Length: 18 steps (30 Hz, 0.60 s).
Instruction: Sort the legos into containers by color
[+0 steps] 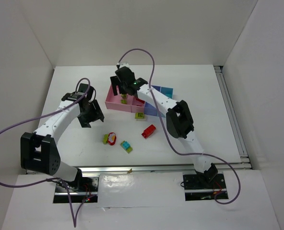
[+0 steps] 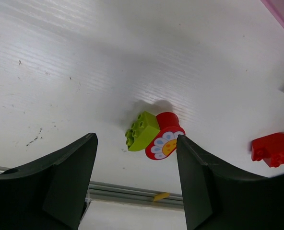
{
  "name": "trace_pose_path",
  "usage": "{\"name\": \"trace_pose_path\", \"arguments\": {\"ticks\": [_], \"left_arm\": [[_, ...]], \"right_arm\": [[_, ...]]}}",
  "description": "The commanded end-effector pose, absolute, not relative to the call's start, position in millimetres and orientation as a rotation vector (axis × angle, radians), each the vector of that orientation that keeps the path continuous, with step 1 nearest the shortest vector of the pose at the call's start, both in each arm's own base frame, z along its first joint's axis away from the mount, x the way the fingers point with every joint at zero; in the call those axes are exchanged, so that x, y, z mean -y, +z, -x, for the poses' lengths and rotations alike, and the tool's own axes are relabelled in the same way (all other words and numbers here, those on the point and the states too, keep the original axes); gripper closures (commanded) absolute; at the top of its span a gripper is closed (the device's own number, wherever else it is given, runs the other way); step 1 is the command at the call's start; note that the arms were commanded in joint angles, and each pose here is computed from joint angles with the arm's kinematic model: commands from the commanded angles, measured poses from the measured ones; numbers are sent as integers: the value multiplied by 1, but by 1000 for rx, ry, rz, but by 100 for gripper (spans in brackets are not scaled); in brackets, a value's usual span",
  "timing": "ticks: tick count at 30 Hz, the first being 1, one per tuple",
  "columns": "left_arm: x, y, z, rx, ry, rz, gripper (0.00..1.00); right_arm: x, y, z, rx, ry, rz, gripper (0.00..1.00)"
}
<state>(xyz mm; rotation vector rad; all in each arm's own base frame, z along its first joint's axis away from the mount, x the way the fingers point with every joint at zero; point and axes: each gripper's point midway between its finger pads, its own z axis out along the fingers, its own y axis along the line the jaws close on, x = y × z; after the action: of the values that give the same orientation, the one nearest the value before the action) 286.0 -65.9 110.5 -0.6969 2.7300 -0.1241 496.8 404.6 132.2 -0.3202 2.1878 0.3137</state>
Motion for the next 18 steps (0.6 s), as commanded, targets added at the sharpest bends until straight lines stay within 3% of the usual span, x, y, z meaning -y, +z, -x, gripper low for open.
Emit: {"name": "trace_pose_path", "arguments": {"ticks": [1, 4, 5, 6, 7, 8, 11, 12, 18], "left_arm": [[69, 124, -292, -2699, -170, 676, 22], [67, 124, -292, -2696, -158, 677, 22], [67, 121, -291, -2697, -158, 678, 22], [67, 124, -291, -2689, -162, 676, 22], [64, 124, -292, -2688, -158, 676, 22], [64, 124, -292, -2688, -157, 676, 22], [64, 121, -292, -2701, -150, 665, 22], [64, 121, -294, -2691, -155, 663, 22], [68, 117, -305, -2712, -145, 615, 22]], "right_arm": [[-411, 187, -502, -2087, 364, 301, 9], [-385, 213, -488, -2065, 314, 260, 9], [-367, 188, -476, -2125, 239, 266, 9], [-353, 219, -465, -2083, 252, 241, 10], [-331, 187, -447, -2157, 177, 228, 10], [-322, 217, -447, -2111, 205, 171, 10], [-270, 172, -389, -2262, 164, 95, 11], [-260, 184, -374, -2256, 198, 64, 11], [-235, 118, -300, -2498, 259, -145, 10]]}}
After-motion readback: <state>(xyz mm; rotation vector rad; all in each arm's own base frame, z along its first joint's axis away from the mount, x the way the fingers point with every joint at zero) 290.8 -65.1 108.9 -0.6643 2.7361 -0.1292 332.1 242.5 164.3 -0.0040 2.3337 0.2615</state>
